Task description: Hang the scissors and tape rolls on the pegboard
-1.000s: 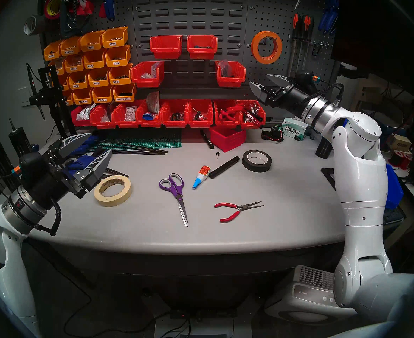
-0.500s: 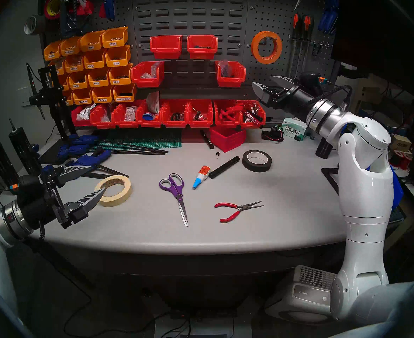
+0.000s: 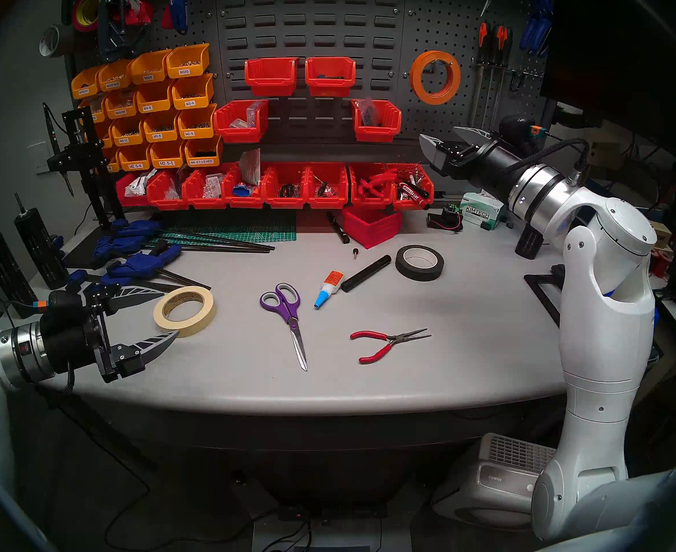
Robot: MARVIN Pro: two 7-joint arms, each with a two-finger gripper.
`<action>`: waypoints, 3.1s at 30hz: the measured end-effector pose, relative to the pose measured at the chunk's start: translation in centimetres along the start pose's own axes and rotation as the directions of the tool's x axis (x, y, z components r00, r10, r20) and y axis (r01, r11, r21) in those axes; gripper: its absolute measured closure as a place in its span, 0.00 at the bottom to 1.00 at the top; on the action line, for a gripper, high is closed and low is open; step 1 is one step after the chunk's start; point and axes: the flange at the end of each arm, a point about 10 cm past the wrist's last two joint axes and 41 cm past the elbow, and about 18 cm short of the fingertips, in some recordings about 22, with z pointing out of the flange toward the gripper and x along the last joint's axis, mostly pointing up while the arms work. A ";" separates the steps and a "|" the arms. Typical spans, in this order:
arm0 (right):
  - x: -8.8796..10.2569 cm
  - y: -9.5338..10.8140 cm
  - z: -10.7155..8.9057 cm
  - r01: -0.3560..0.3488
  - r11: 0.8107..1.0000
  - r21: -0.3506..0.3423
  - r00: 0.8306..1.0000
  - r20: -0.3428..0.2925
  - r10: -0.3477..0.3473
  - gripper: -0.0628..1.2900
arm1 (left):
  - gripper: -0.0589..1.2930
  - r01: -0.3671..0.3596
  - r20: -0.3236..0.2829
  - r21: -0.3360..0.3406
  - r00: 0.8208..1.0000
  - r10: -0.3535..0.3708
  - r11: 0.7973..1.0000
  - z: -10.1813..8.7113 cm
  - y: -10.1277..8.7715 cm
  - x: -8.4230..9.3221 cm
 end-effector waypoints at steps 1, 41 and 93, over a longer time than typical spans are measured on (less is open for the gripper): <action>0.0 0.0 -0.1 -0.002 1.000 -0.002 1.000 0.002 0.002 0.07 | 0.06 -0.001 0.005 0.001 1.000 0.001 1.000 0.1 -0.2 -0.1; -0.1 0.2 -1.0 -0.035 0.999 -0.035 0.999 -0.003 0.035 0.06 | 0.05 -0.034 0.261 -0.075 0.964 0.053 0.997 3.9 -5.7 -1.8; 0.7 -0.2 -2.1 -0.041 0.998 -0.044 0.999 -0.038 0.039 0.06 | 0.83 -0.069 0.344 -0.213 0.928 0.141 0.975 5.1 -6.9 -1.3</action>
